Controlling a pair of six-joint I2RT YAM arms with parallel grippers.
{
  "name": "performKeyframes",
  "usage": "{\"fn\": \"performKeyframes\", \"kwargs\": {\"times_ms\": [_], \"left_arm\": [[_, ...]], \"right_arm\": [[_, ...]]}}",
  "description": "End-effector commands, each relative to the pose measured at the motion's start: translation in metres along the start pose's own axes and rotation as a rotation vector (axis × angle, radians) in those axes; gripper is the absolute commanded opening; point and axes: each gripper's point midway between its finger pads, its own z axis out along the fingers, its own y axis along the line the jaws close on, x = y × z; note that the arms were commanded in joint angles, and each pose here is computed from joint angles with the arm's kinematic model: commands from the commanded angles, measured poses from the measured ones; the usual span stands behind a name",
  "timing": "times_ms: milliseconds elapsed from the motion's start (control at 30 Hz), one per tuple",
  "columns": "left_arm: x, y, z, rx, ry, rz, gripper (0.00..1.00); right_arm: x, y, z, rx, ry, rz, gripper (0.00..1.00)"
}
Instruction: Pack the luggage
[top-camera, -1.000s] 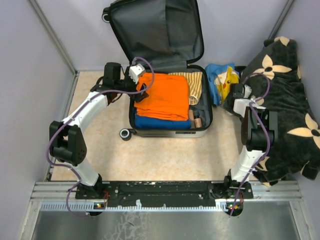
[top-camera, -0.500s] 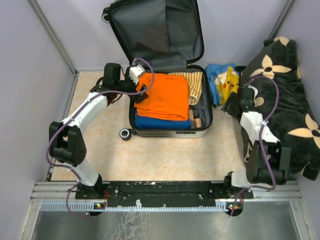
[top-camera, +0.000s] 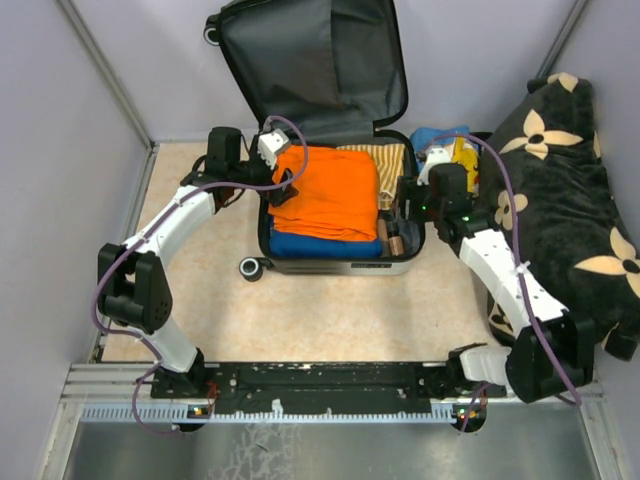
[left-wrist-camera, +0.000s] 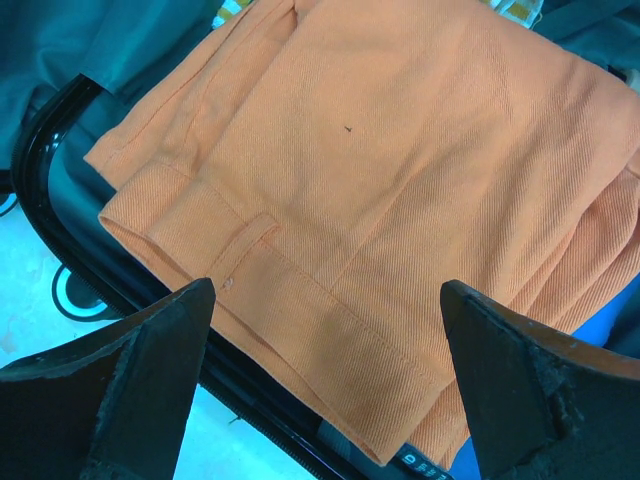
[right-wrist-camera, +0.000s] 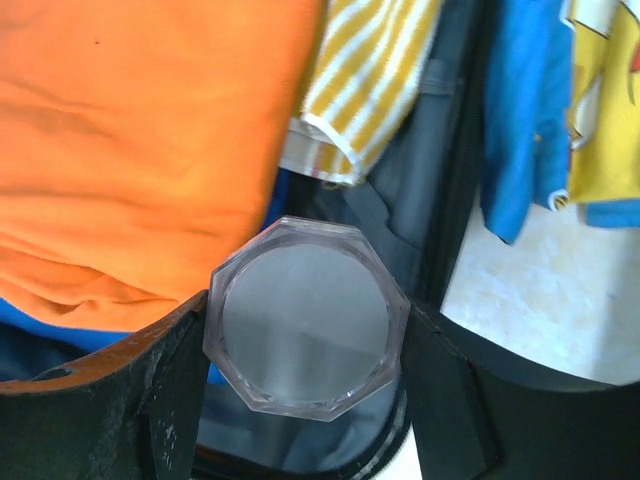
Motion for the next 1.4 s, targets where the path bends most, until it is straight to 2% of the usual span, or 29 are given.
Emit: {"fn": "performKeyframes", "kwargs": {"times_ms": [0,100,367,700,833,1033,1233,1367], "left_arm": [[-0.020,0.002,-0.011,-0.018,-0.053,0.021,1.00],[-0.020,0.002,-0.012,-0.023,-0.051,0.023,1.00],[-0.019,0.006,-0.013,-0.046,-0.044,0.018,1.00],[-0.020,0.010,-0.016,-0.068,-0.040,0.018,1.00],[-0.022,0.014,-0.017,-0.084,-0.043,0.014,1.00],[-0.027,0.018,-0.023,-0.096,-0.044,-0.005,1.00],[-0.039,0.032,-0.041,-0.118,-0.090,-0.071,1.00],[-0.051,0.061,-0.063,-0.168,-0.160,-0.155,1.00]], "right_arm": [[-0.015,0.018,0.016,-0.025,-0.014,-0.065,0.47],[-0.008,0.017,0.038,-0.007,0.030,-0.044,0.47],[-0.004,0.007,0.081,0.050,0.049,-0.070,0.53],[0.014,-0.007,0.112,0.118,0.108,-0.078,0.61],[0.013,-0.006,0.112,0.114,0.110,-0.077,0.78],[-0.007,0.004,0.094,0.077,0.073,-0.067,0.95],[-0.040,0.010,0.063,0.046,-0.015,-0.110,0.99],[-0.060,0.012,0.044,0.021,-0.078,-0.137,0.99]]}}
